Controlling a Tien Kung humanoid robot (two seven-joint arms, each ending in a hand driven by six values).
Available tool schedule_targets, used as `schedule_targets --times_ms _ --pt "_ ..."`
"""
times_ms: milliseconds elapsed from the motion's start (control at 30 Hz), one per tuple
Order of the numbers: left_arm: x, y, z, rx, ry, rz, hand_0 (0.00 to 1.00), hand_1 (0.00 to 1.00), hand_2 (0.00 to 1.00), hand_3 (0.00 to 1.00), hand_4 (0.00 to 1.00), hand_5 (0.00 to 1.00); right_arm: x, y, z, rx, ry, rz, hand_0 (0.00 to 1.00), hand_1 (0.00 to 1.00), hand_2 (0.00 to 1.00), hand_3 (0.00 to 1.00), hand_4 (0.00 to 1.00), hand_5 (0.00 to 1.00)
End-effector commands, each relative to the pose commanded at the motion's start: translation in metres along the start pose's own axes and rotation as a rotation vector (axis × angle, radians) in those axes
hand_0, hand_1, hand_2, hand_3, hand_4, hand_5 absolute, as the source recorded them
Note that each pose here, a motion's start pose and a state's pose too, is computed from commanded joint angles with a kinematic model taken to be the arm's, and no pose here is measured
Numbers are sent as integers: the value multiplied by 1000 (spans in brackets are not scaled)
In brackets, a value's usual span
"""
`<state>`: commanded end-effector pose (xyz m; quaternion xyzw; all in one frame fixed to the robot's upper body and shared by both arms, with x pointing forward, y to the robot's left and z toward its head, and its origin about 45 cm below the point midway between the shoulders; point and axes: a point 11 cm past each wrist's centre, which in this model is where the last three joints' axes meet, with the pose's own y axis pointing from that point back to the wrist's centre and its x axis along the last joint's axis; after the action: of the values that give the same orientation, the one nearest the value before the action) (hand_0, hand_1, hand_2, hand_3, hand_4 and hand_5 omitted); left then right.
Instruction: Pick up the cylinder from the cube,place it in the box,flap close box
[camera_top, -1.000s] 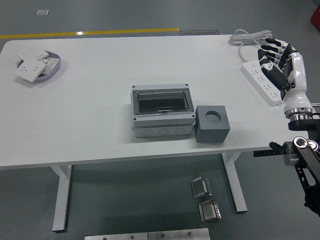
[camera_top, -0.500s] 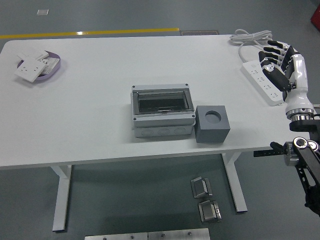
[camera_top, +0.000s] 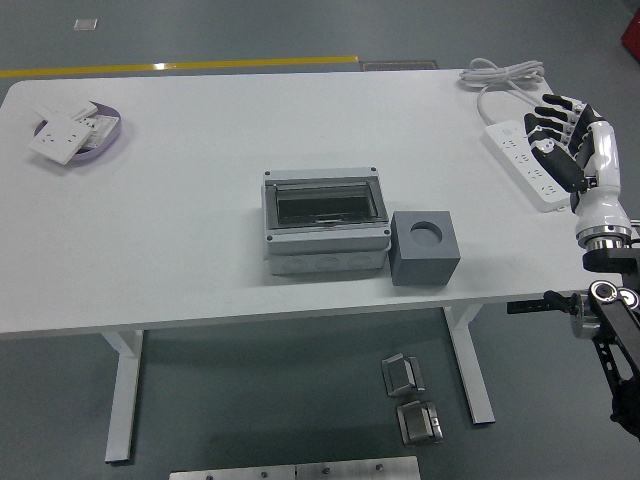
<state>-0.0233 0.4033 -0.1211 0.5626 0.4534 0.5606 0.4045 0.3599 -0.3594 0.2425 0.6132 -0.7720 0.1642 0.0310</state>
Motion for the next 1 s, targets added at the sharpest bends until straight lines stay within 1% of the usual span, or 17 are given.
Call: schedule_targets --times_ms 467,1000 --pt "1 0 1 0 0 2 609 629 623 664 685 304 3 1 1 -5 6 12 695 659 667 681 751 317" --pt "3 0 3 -5 1 5 609 629 623 664 685 303 11 1 6 -24 35 40 692 656 664 676 747 319"
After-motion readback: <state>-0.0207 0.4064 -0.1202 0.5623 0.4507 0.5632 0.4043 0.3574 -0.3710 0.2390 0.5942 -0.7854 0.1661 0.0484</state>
